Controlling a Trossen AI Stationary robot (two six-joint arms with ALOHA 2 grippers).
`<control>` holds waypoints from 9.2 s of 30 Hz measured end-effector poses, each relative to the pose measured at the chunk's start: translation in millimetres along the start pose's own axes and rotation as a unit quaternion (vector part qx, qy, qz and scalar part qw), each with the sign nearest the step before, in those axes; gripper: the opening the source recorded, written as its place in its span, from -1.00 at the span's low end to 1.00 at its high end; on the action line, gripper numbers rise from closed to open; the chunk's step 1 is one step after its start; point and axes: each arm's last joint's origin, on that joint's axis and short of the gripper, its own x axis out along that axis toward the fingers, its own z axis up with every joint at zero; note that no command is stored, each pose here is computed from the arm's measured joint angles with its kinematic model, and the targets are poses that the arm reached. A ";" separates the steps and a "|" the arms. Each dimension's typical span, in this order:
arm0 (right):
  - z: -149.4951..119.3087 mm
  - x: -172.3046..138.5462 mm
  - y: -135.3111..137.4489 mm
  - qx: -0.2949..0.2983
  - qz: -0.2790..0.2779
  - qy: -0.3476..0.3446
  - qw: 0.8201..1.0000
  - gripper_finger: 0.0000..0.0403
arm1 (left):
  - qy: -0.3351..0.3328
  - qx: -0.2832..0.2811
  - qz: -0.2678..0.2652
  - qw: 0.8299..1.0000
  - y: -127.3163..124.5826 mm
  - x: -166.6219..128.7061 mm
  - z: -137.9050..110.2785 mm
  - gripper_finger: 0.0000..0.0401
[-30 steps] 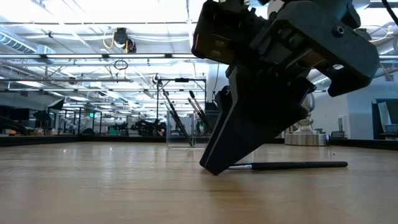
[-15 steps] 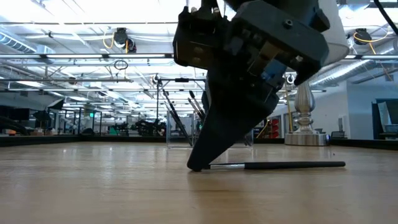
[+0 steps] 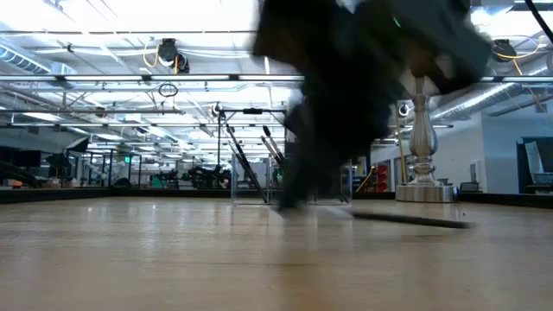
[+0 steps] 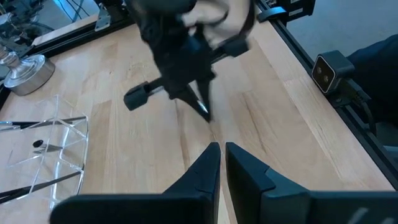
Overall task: Pick & Place Makeup Supplies
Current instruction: Put the makeup brush into the transparent organizer
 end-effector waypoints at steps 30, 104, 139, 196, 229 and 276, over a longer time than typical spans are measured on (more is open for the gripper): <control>91.9 -105.2 -1.3 -0.066 -0.080 -0.142 0.984 -1.00 | 0.001 -0.006 -0.001 1.000 -0.1 0.0 -0.1 -0.82; 5.4 31.3 -3.6 0.028 -0.090 0.062 0.994 -0.37 | 0.006 -0.006 0.000 1.000 1.6 1.2 -0.8 -0.82; -7.6 49.7 -10.7 0.037 -0.024 0.105 0.993 -1.00 | 0.006 -0.008 0.000 1.000 1.7 1.2 -0.9 -0.82; 68.5 -186.9 -111.5 -0.120 -0.188 -0.314 0.923 -1.00 | 0.004 -0.006 0.000 1.000 1.2 1.7 -0.4 -0.82; -70.8 -128.3 -180.8 0.066 -0.230 -0.311 0.920 -1.00 | 0.004 -0.010 0.010 1.000 5.5 4.5 0.4 -0.82; -11.7 -163.6 -43.5 -0.066 -0.118 -0.301 0.944 -0.46 | 0.028 -0.011 -0.001 1.000 10.8 8.1 -2.4 -0.82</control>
